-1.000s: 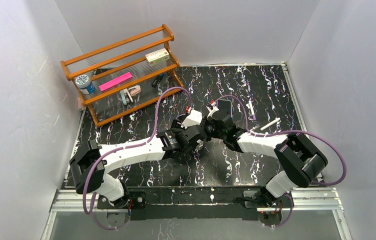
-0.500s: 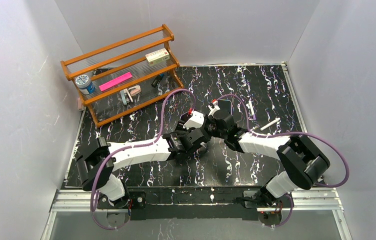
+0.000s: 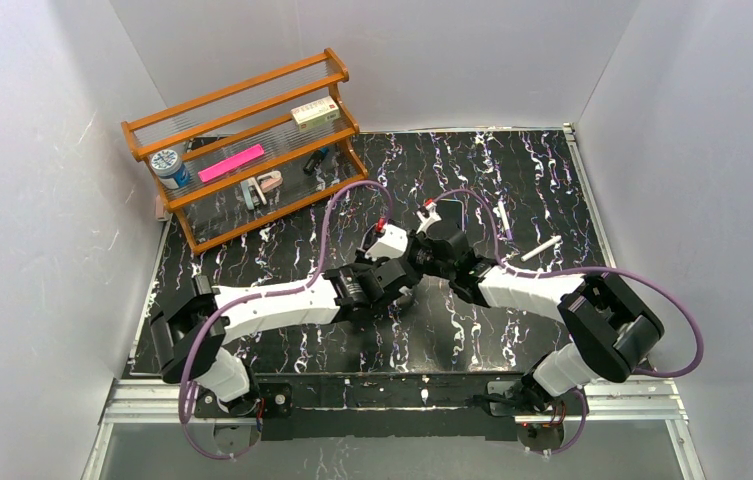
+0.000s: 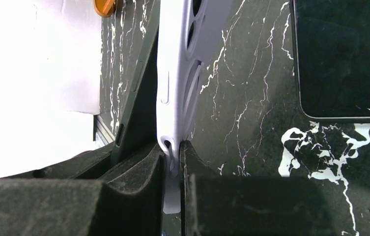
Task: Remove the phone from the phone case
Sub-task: Remove the phone case from the phone, then place the phone at the center of the board, then place the phone case at the center of the board.
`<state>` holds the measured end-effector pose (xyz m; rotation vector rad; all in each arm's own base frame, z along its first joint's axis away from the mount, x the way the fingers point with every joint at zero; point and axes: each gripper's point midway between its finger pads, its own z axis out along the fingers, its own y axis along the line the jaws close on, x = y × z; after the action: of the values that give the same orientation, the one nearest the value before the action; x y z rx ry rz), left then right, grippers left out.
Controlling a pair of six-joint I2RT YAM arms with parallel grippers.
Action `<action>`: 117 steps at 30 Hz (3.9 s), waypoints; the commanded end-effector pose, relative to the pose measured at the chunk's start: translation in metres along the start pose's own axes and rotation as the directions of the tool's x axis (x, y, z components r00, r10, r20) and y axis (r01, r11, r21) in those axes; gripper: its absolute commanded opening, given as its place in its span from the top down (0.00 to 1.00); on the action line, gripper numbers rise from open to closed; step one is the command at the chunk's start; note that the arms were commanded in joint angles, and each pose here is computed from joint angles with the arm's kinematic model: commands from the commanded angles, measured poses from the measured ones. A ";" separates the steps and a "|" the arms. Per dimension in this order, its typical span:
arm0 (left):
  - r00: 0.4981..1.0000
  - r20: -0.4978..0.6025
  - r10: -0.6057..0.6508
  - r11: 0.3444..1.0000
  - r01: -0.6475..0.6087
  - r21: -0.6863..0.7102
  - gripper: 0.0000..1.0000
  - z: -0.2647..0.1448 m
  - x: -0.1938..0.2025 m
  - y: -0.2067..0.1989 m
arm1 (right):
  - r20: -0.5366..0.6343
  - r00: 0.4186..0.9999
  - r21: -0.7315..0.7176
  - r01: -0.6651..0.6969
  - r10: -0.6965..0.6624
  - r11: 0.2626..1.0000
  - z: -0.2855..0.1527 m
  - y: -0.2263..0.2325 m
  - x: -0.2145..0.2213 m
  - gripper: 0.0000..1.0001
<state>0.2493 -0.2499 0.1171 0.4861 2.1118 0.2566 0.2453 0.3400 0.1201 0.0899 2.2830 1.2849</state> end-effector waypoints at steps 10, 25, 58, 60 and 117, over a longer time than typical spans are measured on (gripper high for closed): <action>0.989 0.054 -0.138 0.990 0.136 0.027 1.00 -0.052 -0.022 0.036 | 0.180 0.981 0.154 0.038 -0.066 0.987 -0.002 -0.023 -0.060 0.99; 0.985 -0.169 0.018 0.955 -0.067 -0.288 1.00 0.014 0.024 0.104 | 0.031 0.999 0.109 0.017 -0.021 0.994 0.004 -0.033 -0.036 0.99; 0.916 -0.389 0.103 0.952 -0.204 -0.229 0.17 0.051 0.075 0.082 | -0.047 0.997 0.072 0.069 -0.066 0.995 0.011 -0.032 -0.016 0.99; 0.922 -0.380 0.071 0.965 -0.160 -0.208 0.09 0.048 0.071 0.082 | -0.057 0.996 0.064 0.074 -0.071 0.995 0.013 -0.029 -0.015 0.99; 0.859 0.046 -0.510 0.860 0.507 0.055 0.02 -0.045 0.007 0.186 | -0.163 0.880 0.281 0.475 -0.446 0.834 0.022 -0.030 -0.030 0.01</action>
<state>0.2547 -0.0848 0.1952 -0.0541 2.1575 -0.1058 0.2676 0.3588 0.0759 -0.2343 2.4808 0.9222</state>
